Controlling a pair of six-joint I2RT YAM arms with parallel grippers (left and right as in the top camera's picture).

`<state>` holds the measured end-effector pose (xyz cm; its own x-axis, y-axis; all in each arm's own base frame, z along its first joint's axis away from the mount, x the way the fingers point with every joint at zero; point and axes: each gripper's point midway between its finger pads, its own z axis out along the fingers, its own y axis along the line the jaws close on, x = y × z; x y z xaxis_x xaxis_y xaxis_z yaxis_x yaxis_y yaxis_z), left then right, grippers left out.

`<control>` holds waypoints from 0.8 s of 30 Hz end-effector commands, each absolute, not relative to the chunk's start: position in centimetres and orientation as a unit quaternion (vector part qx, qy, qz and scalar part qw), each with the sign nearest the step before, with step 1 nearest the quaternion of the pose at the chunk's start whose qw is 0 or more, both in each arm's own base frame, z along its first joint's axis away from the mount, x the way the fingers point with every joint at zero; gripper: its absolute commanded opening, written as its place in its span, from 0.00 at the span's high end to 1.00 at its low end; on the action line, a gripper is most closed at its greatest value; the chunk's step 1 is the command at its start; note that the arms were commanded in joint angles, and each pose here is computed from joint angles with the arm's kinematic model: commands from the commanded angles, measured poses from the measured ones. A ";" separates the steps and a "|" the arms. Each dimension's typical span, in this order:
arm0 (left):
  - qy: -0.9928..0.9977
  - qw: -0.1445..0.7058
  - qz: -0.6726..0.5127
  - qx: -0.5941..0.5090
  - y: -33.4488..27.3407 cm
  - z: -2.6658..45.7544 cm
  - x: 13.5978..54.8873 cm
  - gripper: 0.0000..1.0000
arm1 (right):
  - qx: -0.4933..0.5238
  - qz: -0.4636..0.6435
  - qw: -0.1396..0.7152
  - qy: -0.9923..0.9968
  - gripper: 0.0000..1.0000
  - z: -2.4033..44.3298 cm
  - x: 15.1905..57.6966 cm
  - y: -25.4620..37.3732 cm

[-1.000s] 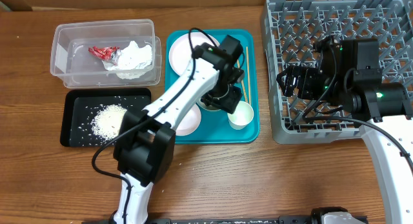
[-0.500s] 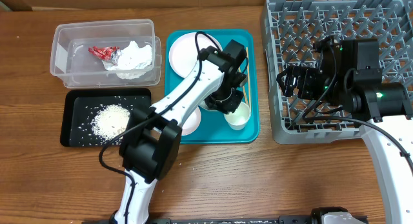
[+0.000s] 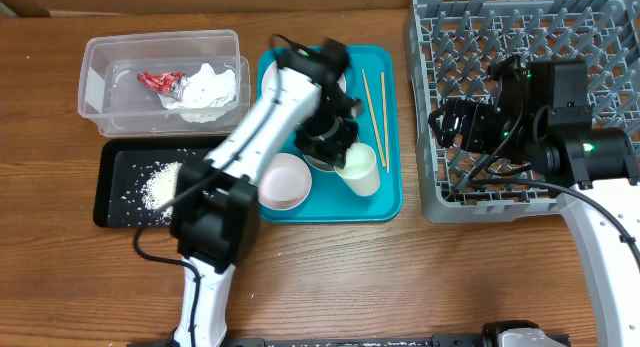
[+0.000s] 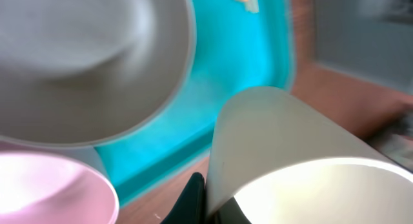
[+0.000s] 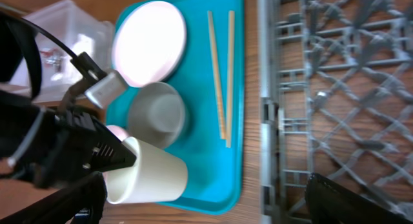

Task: Sort waste into correct bins and load items into the dishwasher
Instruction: 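Grasp the white cup with the left gripper and lift it, then hand the white cup from the left gripper to the right gripper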

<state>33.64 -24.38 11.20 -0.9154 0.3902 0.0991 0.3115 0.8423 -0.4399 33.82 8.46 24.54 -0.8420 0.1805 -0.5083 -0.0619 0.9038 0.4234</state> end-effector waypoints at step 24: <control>-0.697 -0.012 0.707 -0.122 -23.4 28.0 37.6 0.96 | -0.220 0.548 0.259 0.764 0.18 30.4 33.8 23.9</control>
